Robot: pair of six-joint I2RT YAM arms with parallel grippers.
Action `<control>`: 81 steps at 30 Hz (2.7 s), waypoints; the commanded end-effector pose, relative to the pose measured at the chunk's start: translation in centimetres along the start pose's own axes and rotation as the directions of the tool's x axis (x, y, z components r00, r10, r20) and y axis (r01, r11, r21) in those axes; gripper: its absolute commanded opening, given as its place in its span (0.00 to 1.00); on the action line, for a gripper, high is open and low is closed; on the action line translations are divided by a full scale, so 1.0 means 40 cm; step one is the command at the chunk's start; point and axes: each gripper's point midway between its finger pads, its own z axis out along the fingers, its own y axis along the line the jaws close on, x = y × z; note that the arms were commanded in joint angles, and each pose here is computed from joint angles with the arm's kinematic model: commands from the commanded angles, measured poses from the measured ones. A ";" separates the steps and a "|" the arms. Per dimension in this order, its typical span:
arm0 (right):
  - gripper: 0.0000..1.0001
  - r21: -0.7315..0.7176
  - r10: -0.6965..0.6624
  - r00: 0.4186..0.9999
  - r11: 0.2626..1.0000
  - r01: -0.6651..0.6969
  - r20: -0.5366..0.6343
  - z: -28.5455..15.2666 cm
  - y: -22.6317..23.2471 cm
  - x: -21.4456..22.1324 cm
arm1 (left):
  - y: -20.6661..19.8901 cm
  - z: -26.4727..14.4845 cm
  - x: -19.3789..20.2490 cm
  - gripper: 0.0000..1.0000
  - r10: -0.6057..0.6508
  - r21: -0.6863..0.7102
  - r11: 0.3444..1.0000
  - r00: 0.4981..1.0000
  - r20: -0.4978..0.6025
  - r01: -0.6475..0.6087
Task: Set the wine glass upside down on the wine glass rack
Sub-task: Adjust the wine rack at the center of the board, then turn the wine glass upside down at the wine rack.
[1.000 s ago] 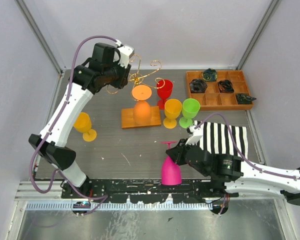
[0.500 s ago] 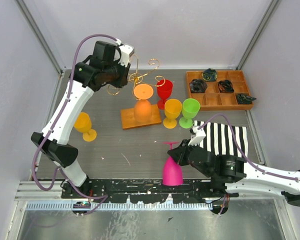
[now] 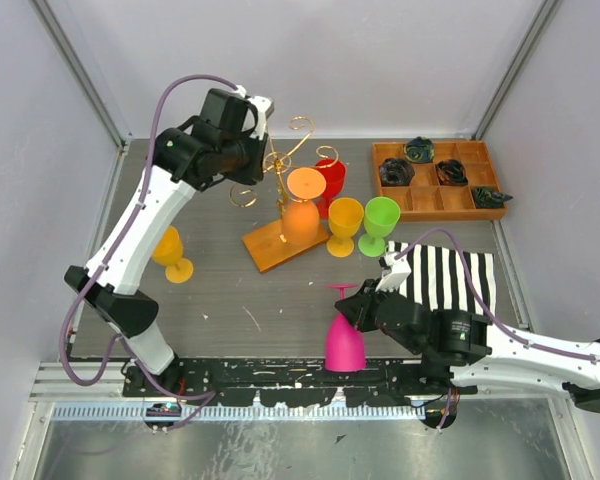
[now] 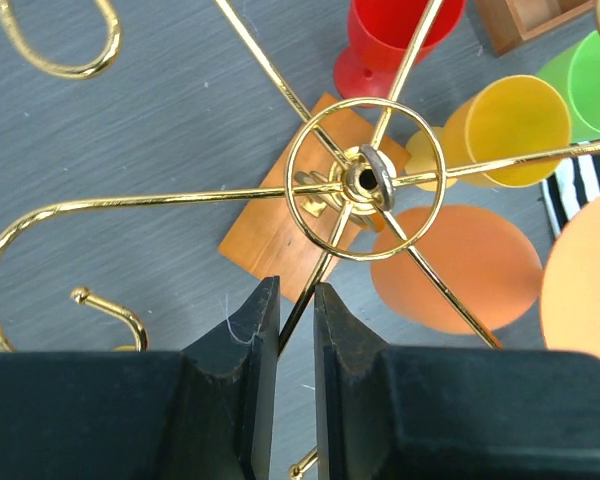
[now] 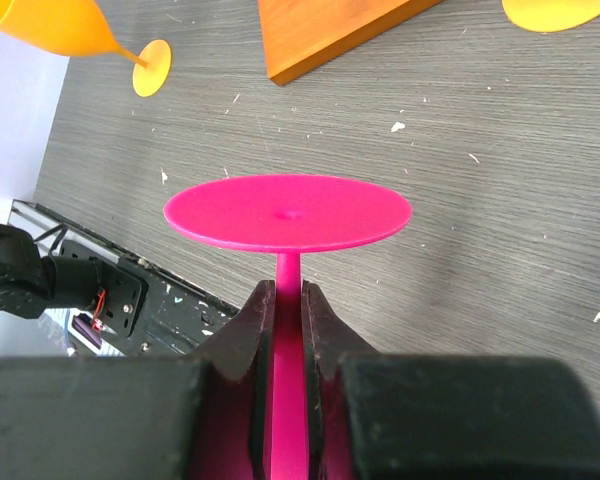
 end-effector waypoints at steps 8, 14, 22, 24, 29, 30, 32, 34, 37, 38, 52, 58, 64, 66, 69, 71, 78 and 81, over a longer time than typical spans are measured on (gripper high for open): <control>0.01 -0.020 0.049 0.998 0.999 -0.048 0.044 0.000 0.012 -0.023 | -0.034 0.000 0.010 0.11 -0.227 -0.066 0.971 0.974 0.020 0.228; 0.01 -0.016 0.054 0.997 0.998 -0.054 0.047 0.000 0.008 -0.023 | -0.058 -0.011 0.009 0.19 -0.225 -0.068 0.971 0.973 0.044 0.228; 0.01 -0.012 0.057 0.997 0.998 -0.057 0.052 0.001 0.009 -0.026 | -0.066 -0.052 -0.024 0.31 -0.194 -0.033 0.980 0.978 0.076 0.197; 0.01 -0.009 0.057 0.997 0.998 -0.056 0.052 0.003 0.010 -0.025 | -0.061 -0.059 -0.028 0.34 -0.178 -0.041 0.983 0.981 0.076 0.181; 0.01 -0.007 0.056 0.997 0.998 -0.055 0.045 0.008 0.013 -0.021 | -0.058 -0.066 -0.035 0.42 -0.160 -0.044 0.985 0.984 0.081 0.164; 0.01 -0.008 0.056 0.997 0.998 -0.055 0.044 0.009 0.014 -0.020 | -0.060 -0.067 -0.038 0.42 -0.159 -0.038 0.986 0.984 0.085 0.162; 0.01 -0.007 0.053 0.998 0.999 -0.053 0.042 0.010 0.016 -0.020 | -0.066 -0.075 -0.043 0.42 -0.154 -0.021 0.987 0.984 0.094 0.157; 0.01 -0.004 0.050 0.998 0.999 -0.050 0.041 0.011 0.016 -0.020 | -0.070 -0.087 -0.052 0.42 -0.143 -0.003 0.990 0.984 0.110 0.144; 0.01 -0.001 0.048 0.998 0.999 -0.048 0.046 0.012 0.015 -0.021 | -0.089 -0.121 -0.070 0.43 -0.106 0.059 0.993 0.983 0.149 0.098; 0.01 0.002 0.045 0.998 0.999 -0.045 0.047 0.014 0.013 -0.020 | -0.093 -0.137 -0.079 0.45 -0.100 0.076 0.993 0.980 0.172 0.088; 0.01 -0.176 -0.219 0.956 0.951 0.253 0.195 0.011 0.122 -0.098 | 0.037 -0.270 -0.110 0.60 -0.051 -0.018 0.998 0.905 0.423 0.065; 0.01 -0.247 -0.315 0.864 0.869 0.430 0.393 -0.008 0.194 -0.170 | 0.127 -0.244 -0.090 0.63 -0.110 -0.063 0.987 0.898 0.425 0.151; 0.01 -0.212 -0.365 0.662 0.752 0.625 0.655 -0.049 0.245 -0.244 | 0.136 -0.206 -0.079 0.67 -0.198 0.044 0.979 0.888 0.414 0.198; 0.01 -0.183 -0.359 0.593 0.727 0.662 0.721 -0.060 0.253 -0.258 | 0.137 -0.192 -0.076 0.69 -0.222 0.078 0.975 0.885 0.409 0.209; 0.01 -0.148 -0.324 0.539 0.739 0.657 0.777 -0.069 0.261 -0.288 | 0.132 -0.175 -0.076 0.71 -0.254 0.125 0.967 0.877 0.407 0.222; 0.01 -0.126 -0.340 0.514 0.728 0.674 0.788 -0.061 0.279 -0.296 | 0.133 -0.156 -0.074 0.73 -0.270 0.132 0.963 0.875 0.402 0.237; 0.01 -0.127 -0.271 0.413 0.686 0.716 0.870 -0.075 0.370 -0.328 | 0.123 -0.103 -0.067 0.72 -0.348 0.192 0.936 0.849 0.398 0.293; 0.01 -0.073 -0.308 0.402 0.710 0.700 0.862 -0.045 0.381 -0.348 | 0.134 -0.089 -0.055 0.72 -0.350 0.173 0.936 0.848 0.398 0.305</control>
